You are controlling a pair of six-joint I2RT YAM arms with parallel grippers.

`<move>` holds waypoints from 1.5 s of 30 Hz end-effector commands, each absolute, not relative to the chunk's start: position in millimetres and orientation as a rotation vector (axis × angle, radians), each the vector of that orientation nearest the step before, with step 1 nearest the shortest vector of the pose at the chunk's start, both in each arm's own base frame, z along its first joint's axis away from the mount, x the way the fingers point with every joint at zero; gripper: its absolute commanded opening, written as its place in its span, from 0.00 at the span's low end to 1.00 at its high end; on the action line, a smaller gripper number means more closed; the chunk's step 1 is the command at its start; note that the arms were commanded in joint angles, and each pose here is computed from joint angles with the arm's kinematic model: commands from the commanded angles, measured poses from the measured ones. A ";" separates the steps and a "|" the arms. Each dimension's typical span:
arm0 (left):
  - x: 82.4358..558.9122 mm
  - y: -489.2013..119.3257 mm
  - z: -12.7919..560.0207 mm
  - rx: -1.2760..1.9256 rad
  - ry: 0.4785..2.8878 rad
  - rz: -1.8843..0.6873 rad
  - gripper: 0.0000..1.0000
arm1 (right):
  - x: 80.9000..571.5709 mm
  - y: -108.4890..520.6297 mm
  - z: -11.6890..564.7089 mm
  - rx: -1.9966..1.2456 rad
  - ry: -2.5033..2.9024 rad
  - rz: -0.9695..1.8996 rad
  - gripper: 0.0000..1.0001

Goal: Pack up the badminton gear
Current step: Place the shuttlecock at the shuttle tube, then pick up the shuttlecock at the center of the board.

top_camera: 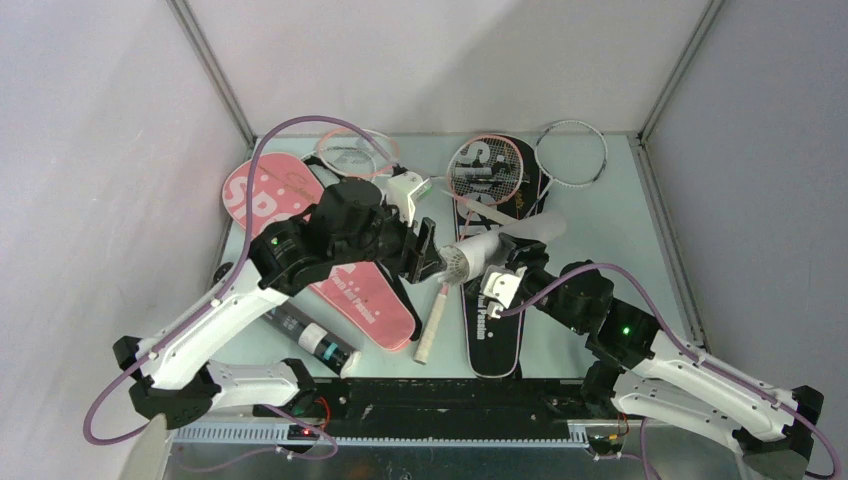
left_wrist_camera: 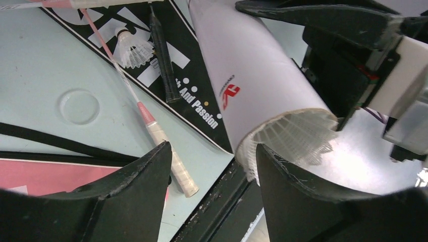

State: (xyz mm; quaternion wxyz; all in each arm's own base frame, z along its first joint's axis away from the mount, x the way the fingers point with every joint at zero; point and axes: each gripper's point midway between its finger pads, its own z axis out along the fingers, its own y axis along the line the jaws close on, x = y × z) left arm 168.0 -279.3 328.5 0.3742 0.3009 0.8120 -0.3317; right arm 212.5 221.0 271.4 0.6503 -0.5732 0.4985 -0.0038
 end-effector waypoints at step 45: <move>329.1 -223.2 257.6 0.083 2.049 -0.731 0.67 | 223.8 151.6 348.3 -0.735 1.206 0.020 0.50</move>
